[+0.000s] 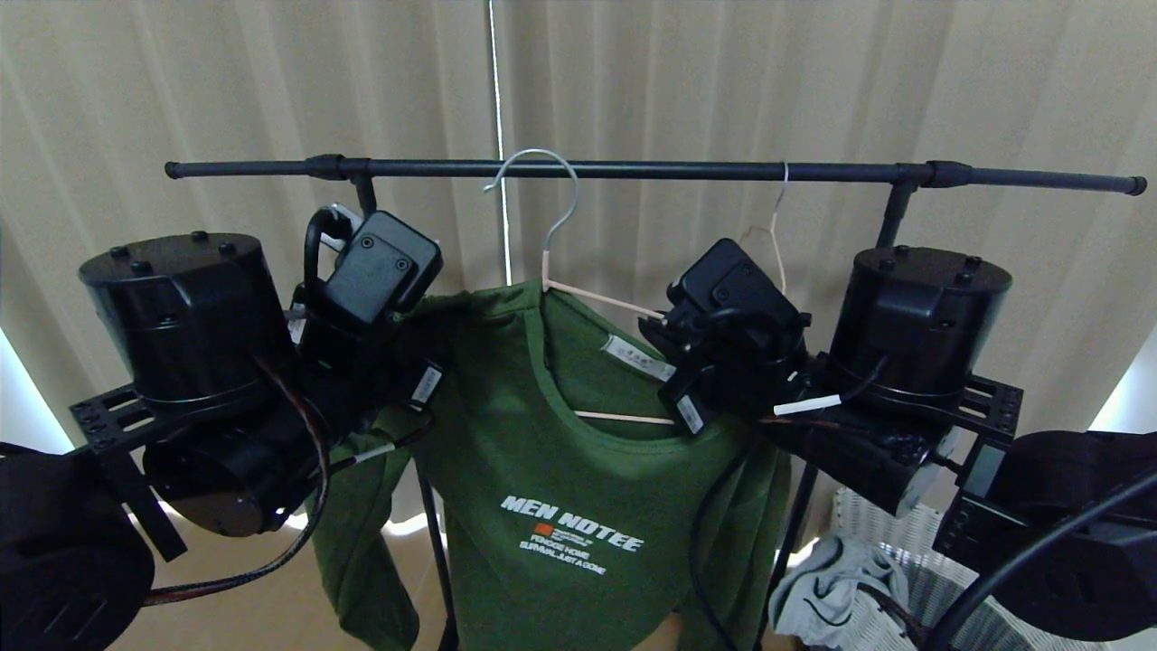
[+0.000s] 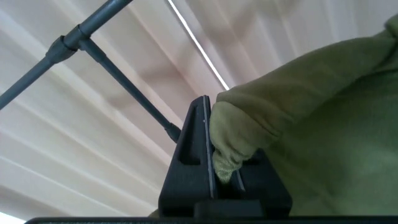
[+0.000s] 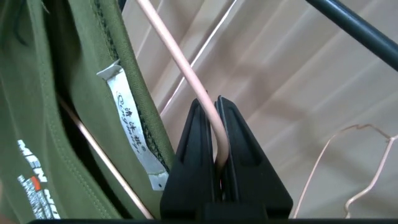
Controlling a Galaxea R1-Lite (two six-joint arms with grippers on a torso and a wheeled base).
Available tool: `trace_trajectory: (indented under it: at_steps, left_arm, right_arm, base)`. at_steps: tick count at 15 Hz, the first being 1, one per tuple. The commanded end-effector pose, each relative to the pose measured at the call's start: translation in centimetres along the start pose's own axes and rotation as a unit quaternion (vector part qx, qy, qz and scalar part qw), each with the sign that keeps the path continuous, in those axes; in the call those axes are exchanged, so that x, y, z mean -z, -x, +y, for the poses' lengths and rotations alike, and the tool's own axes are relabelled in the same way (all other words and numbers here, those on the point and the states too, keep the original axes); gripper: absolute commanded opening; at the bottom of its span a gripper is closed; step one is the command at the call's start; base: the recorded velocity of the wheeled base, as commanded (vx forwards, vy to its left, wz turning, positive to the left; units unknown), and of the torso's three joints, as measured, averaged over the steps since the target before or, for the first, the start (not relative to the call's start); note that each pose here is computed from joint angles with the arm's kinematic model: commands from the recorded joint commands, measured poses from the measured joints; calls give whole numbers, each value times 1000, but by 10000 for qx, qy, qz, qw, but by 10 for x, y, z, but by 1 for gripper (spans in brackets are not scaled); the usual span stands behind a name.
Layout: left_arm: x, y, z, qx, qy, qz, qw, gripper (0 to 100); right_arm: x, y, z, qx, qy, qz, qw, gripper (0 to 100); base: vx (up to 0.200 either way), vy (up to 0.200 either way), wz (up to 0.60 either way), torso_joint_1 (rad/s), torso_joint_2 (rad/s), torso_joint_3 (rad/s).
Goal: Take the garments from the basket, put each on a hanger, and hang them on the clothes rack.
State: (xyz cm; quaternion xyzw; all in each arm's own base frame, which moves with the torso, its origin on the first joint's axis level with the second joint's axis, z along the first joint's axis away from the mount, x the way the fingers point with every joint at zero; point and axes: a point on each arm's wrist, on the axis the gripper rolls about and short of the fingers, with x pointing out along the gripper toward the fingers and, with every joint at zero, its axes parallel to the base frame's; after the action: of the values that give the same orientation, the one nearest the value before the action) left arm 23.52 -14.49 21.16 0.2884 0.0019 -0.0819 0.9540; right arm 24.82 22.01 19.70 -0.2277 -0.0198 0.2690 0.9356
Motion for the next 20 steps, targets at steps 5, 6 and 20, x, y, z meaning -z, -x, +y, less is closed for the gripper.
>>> trace_trajectory:
  at_steps: [5,6,20]
  left_arm:
    - [5,7,1,73,45,17,10000,100]
    - [7,14,2,205,146,-45,9997,100]
    - [63,18,-11,1023,355,642,9920,100]
  right_arm:
    - [5,22,-23,364,-28,135,9992,0]
    - [8,28,-32,498,-41,192,9986,0]
    - [1,105,-68,703,-161,-394,9966,0]
  base:
    - [0,0,0,0,0,0]
    - [0,0,0,0,0,0]
    - [0,0,0,0,0,0]
